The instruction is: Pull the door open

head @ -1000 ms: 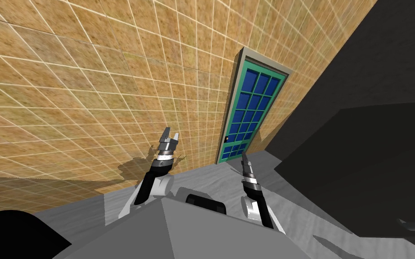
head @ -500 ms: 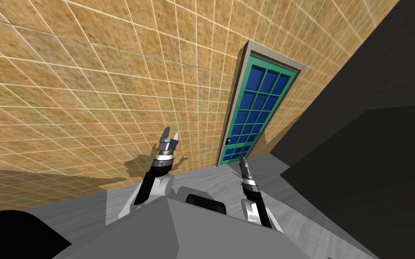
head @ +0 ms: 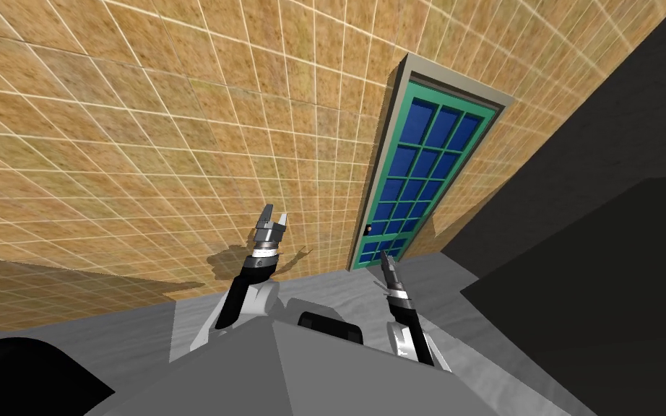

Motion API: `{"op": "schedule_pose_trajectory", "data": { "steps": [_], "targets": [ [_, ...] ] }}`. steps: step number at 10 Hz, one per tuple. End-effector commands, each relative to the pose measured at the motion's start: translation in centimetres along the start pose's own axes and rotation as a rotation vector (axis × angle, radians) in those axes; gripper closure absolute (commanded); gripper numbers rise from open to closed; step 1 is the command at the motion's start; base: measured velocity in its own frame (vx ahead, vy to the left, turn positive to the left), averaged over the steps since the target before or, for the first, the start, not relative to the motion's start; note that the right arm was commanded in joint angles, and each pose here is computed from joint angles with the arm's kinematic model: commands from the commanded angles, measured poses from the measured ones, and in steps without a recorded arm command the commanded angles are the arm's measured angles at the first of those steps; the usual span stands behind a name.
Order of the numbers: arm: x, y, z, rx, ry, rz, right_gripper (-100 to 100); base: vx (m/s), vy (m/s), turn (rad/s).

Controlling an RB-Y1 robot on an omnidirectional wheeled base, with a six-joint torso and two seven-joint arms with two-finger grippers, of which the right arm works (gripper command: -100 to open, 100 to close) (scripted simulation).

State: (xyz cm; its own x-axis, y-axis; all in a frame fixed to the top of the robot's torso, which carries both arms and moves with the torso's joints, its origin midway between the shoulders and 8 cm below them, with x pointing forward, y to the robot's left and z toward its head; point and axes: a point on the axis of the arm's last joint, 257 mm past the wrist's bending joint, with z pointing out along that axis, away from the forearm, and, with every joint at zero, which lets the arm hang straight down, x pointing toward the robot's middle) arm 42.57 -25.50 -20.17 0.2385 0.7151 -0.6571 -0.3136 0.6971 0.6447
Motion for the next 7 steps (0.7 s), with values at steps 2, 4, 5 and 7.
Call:
{"op": "schedule_pose_trajectory", "data": {
  "steps": [2, 4, 5, 7],
  "targets": [
    [1.1, -1.4, -0.78, 0.019, 0.028, -0.066, -100, 0.076, -0.060, 0.093],
    [1.9, -2.4, -1.27, 0.033, 0.050, -0.113, -100, 0.079, -0.057, 0.083],
    [2.2, -2.9, -1.53, 0.040, 0.061, -0.136, -100, 0.087, -0.061, 0.092],
    [2.9, -3.9, -2.06, 0.052, 0.083, -0.183, -100, 0.081, -0.064, 0.094]
  ]
}}
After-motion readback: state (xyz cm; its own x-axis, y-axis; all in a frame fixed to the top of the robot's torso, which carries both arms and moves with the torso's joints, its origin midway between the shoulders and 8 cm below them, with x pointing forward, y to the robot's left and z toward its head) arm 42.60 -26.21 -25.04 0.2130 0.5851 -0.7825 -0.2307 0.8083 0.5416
